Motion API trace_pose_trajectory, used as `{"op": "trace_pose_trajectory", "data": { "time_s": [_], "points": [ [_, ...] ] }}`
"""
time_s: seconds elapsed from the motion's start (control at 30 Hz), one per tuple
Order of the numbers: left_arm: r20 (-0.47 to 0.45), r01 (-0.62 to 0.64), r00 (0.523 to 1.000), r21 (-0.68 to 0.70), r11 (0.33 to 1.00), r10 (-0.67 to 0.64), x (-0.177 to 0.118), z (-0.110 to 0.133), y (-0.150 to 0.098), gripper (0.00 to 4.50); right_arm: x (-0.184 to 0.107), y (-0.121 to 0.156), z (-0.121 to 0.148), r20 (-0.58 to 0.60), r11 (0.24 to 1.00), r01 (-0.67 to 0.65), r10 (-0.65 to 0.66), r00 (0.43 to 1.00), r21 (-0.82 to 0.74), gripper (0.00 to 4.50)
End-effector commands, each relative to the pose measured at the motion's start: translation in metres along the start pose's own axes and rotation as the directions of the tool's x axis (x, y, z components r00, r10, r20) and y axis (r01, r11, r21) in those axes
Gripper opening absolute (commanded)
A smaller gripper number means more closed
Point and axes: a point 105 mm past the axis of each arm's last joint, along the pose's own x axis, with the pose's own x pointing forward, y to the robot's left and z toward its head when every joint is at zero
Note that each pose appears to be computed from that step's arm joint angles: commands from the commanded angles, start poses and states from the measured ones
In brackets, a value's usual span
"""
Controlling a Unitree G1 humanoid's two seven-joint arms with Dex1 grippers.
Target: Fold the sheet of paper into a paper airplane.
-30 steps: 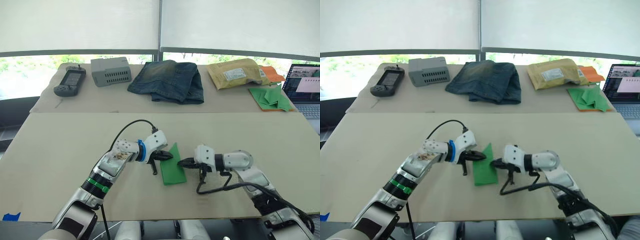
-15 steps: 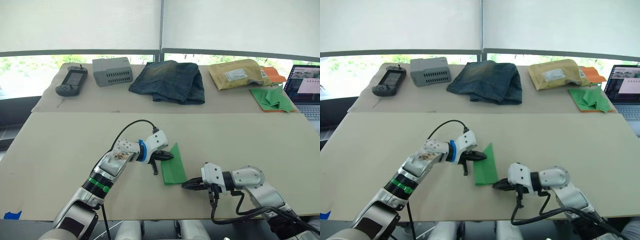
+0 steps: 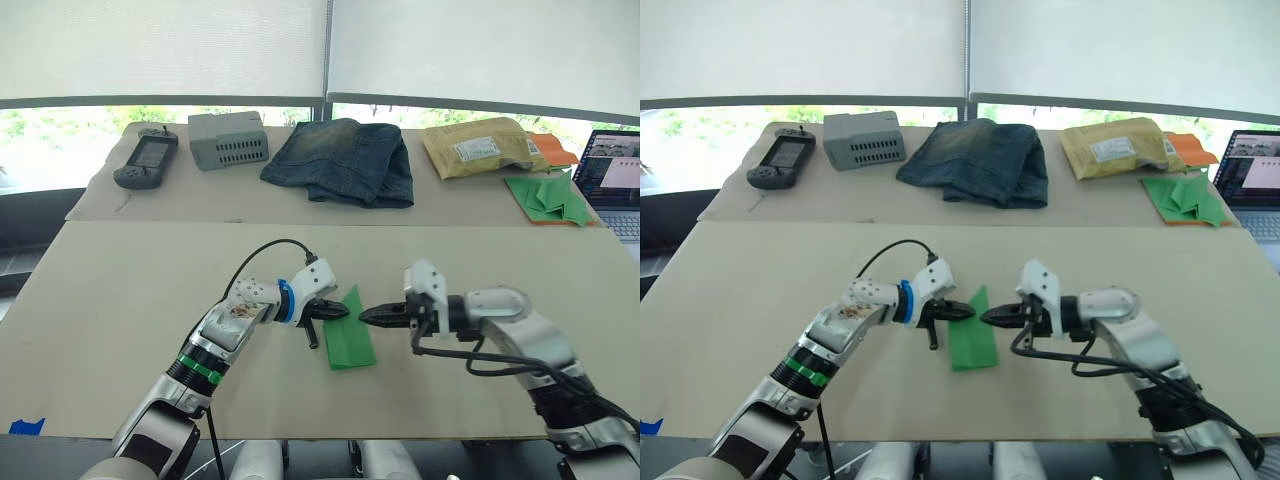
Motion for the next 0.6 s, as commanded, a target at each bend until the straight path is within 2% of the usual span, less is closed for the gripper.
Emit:
{"op": "trace_pose_trajectory", "data": {
  "time_s": [0.03, 0.17, 0.27, 0.37, 0.6],
  "points": [
    [-0.006, -0.032, 0.999, -0.008, 0.999, 0.032, -0.005, 0.004, 0.005, 0.0, 0.009, -0.005, -0.002, 0.002, 0.999, 0.028, -0.028, 1.0, -0.046, 0.02],
    [0.018, -0.027, 0.999, -0.033, 0.999, 0.028, -0.006, 0.011, 0.002, 0.0, 0.016, 0.0, -0.017, -0.023, 0.999, 0.02, -0.021, 1.0, -0.031, 0.02],
    [0.057, -0.057, 0.997, -0.061, 0.997, 0.061, -0.006, 0.02, 0.009, 0.0, 0.021, 0.006, -0.025, -0.054, 0.999, 0.003, -0.005, 0.999, -0.045, 0.02],
    [0.096, -0.089, 0.991, -0.068, 0.994, 0.095, -0.001, 0.027, 0.02, 0.0, 0.026, 0.01, -0.028, -0.061, 0.999, 0.0, -0.003, 0.998, -0.048, 0.02],
    [0.114, -0.09, 0.989, -0.03, 0.995, 0.093, 0.021, 0.044, 0.037, 0.0, 0.031, 0.02, -0.027, -0.038, 1.0, 0.003, -0.004, 0.999, -0.025, 0.02]
  ]
}}
